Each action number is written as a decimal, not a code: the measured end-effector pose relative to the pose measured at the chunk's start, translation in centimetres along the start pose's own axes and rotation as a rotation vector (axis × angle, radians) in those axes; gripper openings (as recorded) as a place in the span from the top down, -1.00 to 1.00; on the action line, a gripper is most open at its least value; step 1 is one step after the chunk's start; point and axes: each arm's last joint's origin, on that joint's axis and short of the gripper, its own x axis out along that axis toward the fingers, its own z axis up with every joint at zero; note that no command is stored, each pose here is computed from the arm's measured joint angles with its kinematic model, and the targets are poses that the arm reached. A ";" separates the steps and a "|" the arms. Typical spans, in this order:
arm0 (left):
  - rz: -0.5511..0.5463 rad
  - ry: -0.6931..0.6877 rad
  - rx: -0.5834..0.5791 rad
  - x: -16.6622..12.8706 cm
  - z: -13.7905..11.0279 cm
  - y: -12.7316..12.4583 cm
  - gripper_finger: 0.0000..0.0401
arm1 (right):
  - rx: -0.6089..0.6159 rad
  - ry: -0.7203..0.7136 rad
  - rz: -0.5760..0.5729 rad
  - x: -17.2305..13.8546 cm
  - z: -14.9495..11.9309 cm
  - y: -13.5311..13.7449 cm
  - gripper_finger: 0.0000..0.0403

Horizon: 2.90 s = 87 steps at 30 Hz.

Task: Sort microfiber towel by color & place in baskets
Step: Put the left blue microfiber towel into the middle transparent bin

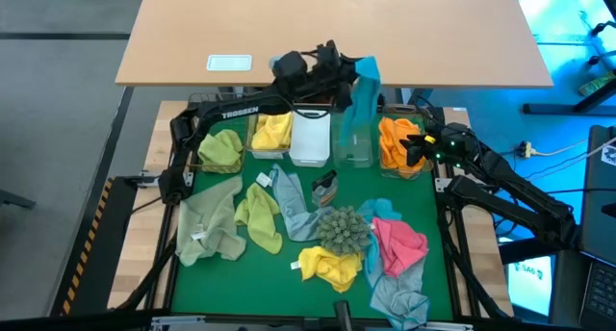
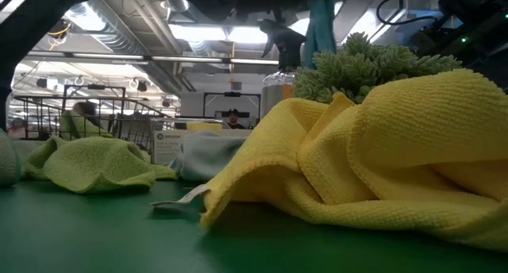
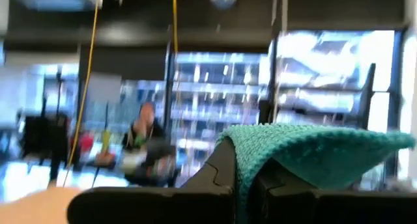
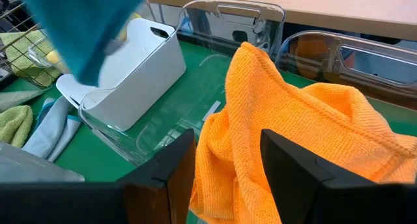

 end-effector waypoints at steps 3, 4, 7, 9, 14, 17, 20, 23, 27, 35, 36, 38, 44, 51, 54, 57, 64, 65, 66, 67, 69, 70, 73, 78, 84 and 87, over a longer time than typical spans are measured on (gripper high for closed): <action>0.028 0.121 -0.015 -0.2 -1.1 0.6 1.00 | 0.000 0.000 0.000 0.0 0.0 0.0 0.15; 0.034 0.162 -0.010 -0.2 -1.5 0.7 1.00 | 0.000 0.000 0.000 0.0 0.0 0.0 0.15; 0.053 0.238 0.028 -0.4 -2.3 0.8 1.00 | 0.000 0.000 0.000 0.0 0.0 0.0 0.15; 0.072 0.235 0.037 -0.4 -2.3 0.9 1.00 | 0.000 0.000 0.000 0.0 0.0 0.0 0.15; 0.030 0.061 0.067 -0.1 -0.3 0.5 1.00 | 0.000 0.000 0.000 0.0 0.0 0.0 0.15; 0.007 -0.098 0.070 -0.2 1.4 0.2 1.00 | 0.000 0.000 0.000 0.0 0.0 0.0 0.15; -0.004 -0.190 0.062 -0.4 2.3 0.3 1.00 | 0.000 0.001 0.000 0.0 0.0 0.0 0.15; 0.007 -0.197 0.063 -0.4 2.4 0.4 1.00 | -0.001 0.001 0.000 0.0 0.0 0.0 0.15; 0.000 -0.086 0.044 -0.3 1.4 0.7 1.00 | -0.008 0.000 0.000 0.0 0.0 0.0 0.15; 0.091 0.406 0.049 -0.8 -3.9 0.4 1.00 | -0.026 0.000 0.000 0.0 0.0 0.0 0.15; 0.105 0.445 0.062 -0.9 -4.3 0.3 1.00 | -0.026 0.001 0.000 0.0 0.0 0.0 0.15; 0.115 0.479 0.091 -1.0 -4.6 0.0 1.00 | -0.027 0.001 0.000 0.0 0.0 0.0 0.15; 0.082 0.304 0.098 -0.3 -3.1 -0.4 1.00 | -0.027 0.000 0.000 0.0 0.0 0.0 0.15; 0.091 0.436 0.093 -0.8 -4.2 -0.3 1.00 | -0.027 0.000 0.000 0.0 0.0 0.0 0.15; 0.143 0.580 0.132 -1.5 -5.4 -0.1 1.00 | -0.027 0.000 0.000 0.0 0.0 0.0 0.15; 0.181 0.725 0.179 -2.3 -6.5 0.1 1.00 | -0.027 0.000 0.000 0.0 0.0 0.0 0.15; 0.197 0.881 0.189 -3.4 -7.5 0.0 1.00 | -0.027 0.000 0.000 0.0 0.0 0.0 0.15; 0.195 0.881 0.185 -3.3 -7.6 -0.2 1.00 | -0.027 0.000 0.000 0.0 0.0 0.0 0.15; 0.194 0.880 0.181 -3.3 -7.6 -0.3 1.00 | -0.027 0.000 0.000 0.0 0.0 0.0 0.15; 0.190 0.879 0.180 -3.3 -7.6 -0.5 1.00 | -0.027 0.000 0.000 0.0 0.0 0.0 0.15; 0.178 0.878 0.179 -3.2 -7.7 -0.9 1.00 | -0.027 0.000 0.001 0.0 0.0 0.0 0.15; 0.172 0.876 0.180 -3.1 -7.7 -1.2 1.00 | -0.027 0.000 0.000 0.0 0.0 0.0 0.15; 0.153 0.851 0.179 -2.7 -8.4 -2.0 1.00 | -0.027 0.000 0.000 0.0 0.0 0.0 0.15; 0.127 0.877 0.187 -2.3 -11.2 -3.2 1.00 | -0.027 0.000 0.001 0.0 0.0 0.0 0.15; 0.233 0.890 0.241 -2.3 -12.1 -3.2 0.96 | -0.027 0.000 0.001 0.0 0.0 0.0 0.15; 0.234 0.890 0.236 -2.4 -12.1 -2.9 0.84 | -0.027 0.000 0.001 0.0 0.0 0.0 0.15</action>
